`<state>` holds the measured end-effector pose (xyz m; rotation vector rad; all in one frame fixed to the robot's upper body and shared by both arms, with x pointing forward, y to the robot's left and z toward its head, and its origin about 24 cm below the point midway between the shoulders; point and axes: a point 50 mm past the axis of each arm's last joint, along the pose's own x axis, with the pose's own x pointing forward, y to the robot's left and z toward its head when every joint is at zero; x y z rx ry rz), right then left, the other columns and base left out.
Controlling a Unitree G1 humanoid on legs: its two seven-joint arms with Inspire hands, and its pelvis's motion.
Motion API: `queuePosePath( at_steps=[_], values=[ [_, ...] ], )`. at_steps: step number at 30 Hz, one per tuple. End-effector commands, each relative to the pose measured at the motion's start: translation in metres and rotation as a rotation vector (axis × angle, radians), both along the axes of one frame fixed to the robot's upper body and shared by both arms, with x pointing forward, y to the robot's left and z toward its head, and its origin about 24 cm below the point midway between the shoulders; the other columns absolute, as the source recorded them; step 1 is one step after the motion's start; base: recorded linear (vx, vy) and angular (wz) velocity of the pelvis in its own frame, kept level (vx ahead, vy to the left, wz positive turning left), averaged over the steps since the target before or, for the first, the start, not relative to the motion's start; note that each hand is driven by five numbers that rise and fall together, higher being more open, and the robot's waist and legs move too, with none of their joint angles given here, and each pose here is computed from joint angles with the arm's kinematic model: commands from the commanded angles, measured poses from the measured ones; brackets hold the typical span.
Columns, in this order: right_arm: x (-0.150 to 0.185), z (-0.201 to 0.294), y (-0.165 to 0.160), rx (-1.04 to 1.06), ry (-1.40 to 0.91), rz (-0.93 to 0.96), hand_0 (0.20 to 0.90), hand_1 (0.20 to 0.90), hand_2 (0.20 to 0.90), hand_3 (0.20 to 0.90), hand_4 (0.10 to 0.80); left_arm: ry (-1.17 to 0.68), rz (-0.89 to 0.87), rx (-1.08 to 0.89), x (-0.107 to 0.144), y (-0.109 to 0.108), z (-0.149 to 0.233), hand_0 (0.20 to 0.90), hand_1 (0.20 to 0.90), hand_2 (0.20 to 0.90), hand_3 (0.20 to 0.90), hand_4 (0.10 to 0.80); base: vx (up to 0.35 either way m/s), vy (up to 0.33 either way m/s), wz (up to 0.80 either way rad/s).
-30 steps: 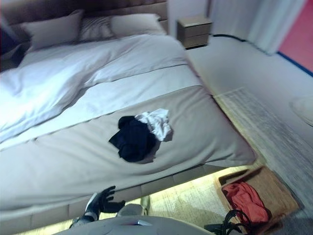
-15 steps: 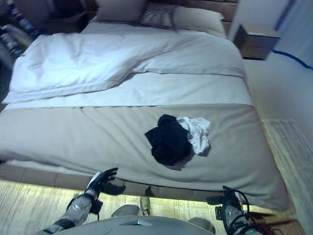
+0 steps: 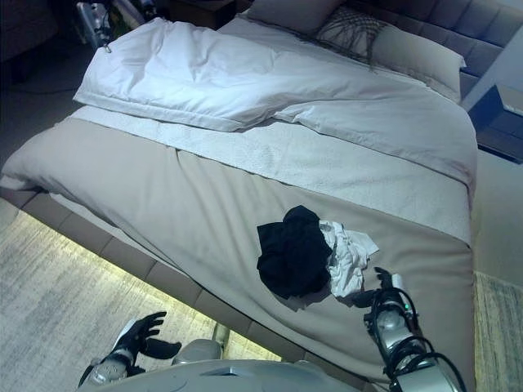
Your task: Pick up the clothes from the bed and place them into the basket
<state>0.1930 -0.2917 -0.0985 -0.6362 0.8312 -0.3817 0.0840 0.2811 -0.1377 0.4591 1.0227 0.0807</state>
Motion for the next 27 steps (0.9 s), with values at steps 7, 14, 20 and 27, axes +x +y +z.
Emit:
queuePosePath(
  at_steps=[7,14,20,27],
  values=[
    [0.081,0.100,-0.060,-0.223,-0.274,-0.099,0.900,0.900,0.900,0.900,0.800,-0.226,-0.042,-0.021,0.065,0.003,0.025,0.900,0.900,0.900,0.900,0.800,-0.076,-0.093,0.23],
    [0.104,0.146,-0.078,-0.301,-0.347,-0.149,0.900,0.900,0.900,0.900,0.800,-0.296,-0.072,-0.005,0.077,0.006,0.036,0.900,0.900,0.900,0.900,0.800,-0.031,-0.062,0.07],
    [0.117,0.172,-0.085,-0.318,-0.352,-0.183,0.900,0.900,0.900,0.900,0.800,-0.334,-0.042,0.020,0.084,0.018,0.047,0.900,0.900,0.900,0.900,0.800,-0.002,-0.086,0.06],
    [0.133,0.192,-0.080,-0.212,-0.435,-0.111,0.300,0.300,0.300,0.200,0.100,-0.345,-0.026,0.016,0.085,0.030,0.055,0.900,0.900,0.900,0.900,0.800,0.017,0.005,-0.03]
  ],
)
